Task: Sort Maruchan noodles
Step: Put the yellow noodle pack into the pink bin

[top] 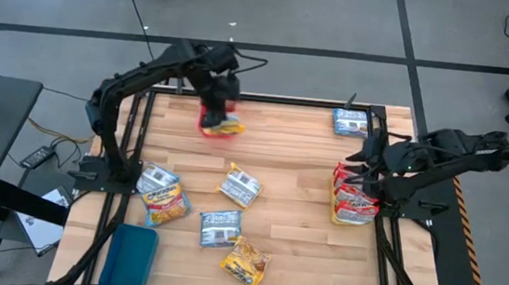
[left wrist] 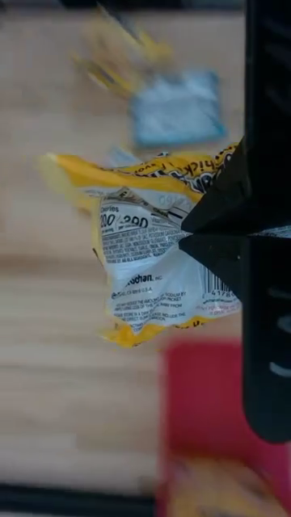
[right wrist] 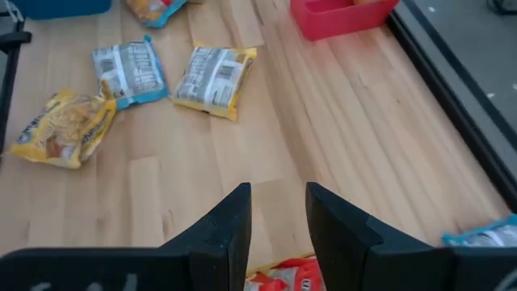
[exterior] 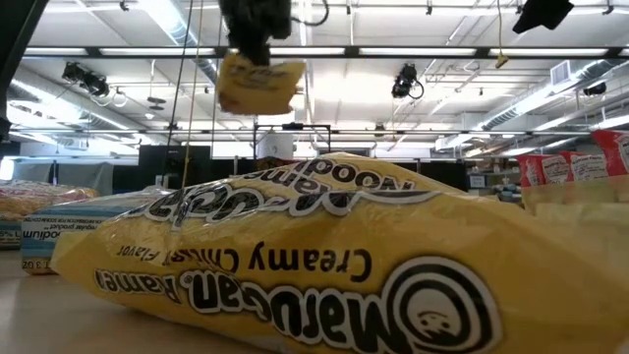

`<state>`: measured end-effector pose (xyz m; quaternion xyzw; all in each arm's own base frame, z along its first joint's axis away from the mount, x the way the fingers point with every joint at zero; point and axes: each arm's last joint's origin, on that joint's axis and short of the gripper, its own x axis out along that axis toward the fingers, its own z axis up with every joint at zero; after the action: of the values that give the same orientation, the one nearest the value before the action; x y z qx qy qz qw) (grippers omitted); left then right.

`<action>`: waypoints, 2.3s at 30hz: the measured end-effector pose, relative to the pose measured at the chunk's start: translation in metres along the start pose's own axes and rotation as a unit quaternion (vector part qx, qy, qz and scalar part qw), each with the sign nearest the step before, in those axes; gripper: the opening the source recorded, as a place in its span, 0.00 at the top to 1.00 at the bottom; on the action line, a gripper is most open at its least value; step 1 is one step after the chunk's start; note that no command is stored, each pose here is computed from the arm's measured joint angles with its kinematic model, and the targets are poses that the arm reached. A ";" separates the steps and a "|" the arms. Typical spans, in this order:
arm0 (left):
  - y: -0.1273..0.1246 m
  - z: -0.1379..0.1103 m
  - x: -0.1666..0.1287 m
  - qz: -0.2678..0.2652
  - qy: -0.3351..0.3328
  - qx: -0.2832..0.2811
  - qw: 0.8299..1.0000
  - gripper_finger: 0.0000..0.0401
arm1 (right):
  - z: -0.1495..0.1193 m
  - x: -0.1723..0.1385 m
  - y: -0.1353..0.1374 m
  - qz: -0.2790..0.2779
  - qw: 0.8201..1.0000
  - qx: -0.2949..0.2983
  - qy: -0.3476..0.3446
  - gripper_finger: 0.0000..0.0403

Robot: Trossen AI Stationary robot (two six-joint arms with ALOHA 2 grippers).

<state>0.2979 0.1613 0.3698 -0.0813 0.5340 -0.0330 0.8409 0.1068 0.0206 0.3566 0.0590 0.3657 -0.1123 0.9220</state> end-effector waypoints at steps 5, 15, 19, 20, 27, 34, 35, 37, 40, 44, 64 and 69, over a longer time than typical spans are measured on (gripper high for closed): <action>0.024 -0.016 0.002 0.024 0.031 0.013 0.999 1.00 | 0.003 0.004 0.004 0.013 1.000 0.015 0.002 0.69; 0.062 -0.054 0.048 -0.015 0.062 0.040 0.997 1.00 | 0.016 0.013 0.014 0.038 0.999 0.028 -0.025 0.69; 0.076 -0.063 0.066 -0.002 0.043 0.067 0.997 1.00 | 0.027 0.020 0.019 0.020 0.997 0.023 -0.064 0.69; 0.079 -0.064 0.069 0.002 0.030 0.071 0.997 1.00 | 0.030 0.022 0.021 0.014 0.997 0.017 -0.074 0.69; 0.095 -0.074 0.079 0.003 -0.018 0.093 0.996 0.98 | 0.046 0.044 0.034 -0.022 0.994 -0.013 -0.103 0.69; 0.097 -0.091 0.092 -0.016 0.005 0.089 0.996 0.98 | 0.052 0.069 0.044 -0.035 0.996 -0.026 -0.082 0.69; 0.097 -0.092 0.093 -0.017 0.006 0.090 0.996 0.98 | 0.053 0.072 0.045 -0.038 0.996 -0.027 -0.078 0.69; 0.096 -0.092 0.094 -0.018 0.007 0.098 0.995 0.98 | 0.054 0.078 0.045 -0.045 0.996 -0.027 -0.071 0.69; 0.095 -0.089 0.095 -0.012 0.005 0.106 0.994 0.98 | 0.055 0.083 0.041 -0.056 0.996 -0.022 -0.065 0.69; 0.091 -0.086 0.099 0.023 0.043 0.120 0.992 0.98 | 0.060 0.086 0.034 -0.070 0.995 -0.004 -0.073 0.69; 0.085 -0.065 0.090 0.081 0.045 0.106 0.990 0.58 | 0.072 0.083 0.000 -0.130 0.986 -0.012 -0.101 0.69; 0.074 -0.041 0.068 0.104 0.022 0.063 0.992 0.55 | 0.074 0.084 -0.011 -0.152 0.983 -0.027 -0.094 0.69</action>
<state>0.2871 0.2205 0.2796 0.0284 0.5544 0.0190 0.8316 0.2124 -0.0177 0.3517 -0.0329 0.2848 -0.2467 0.9257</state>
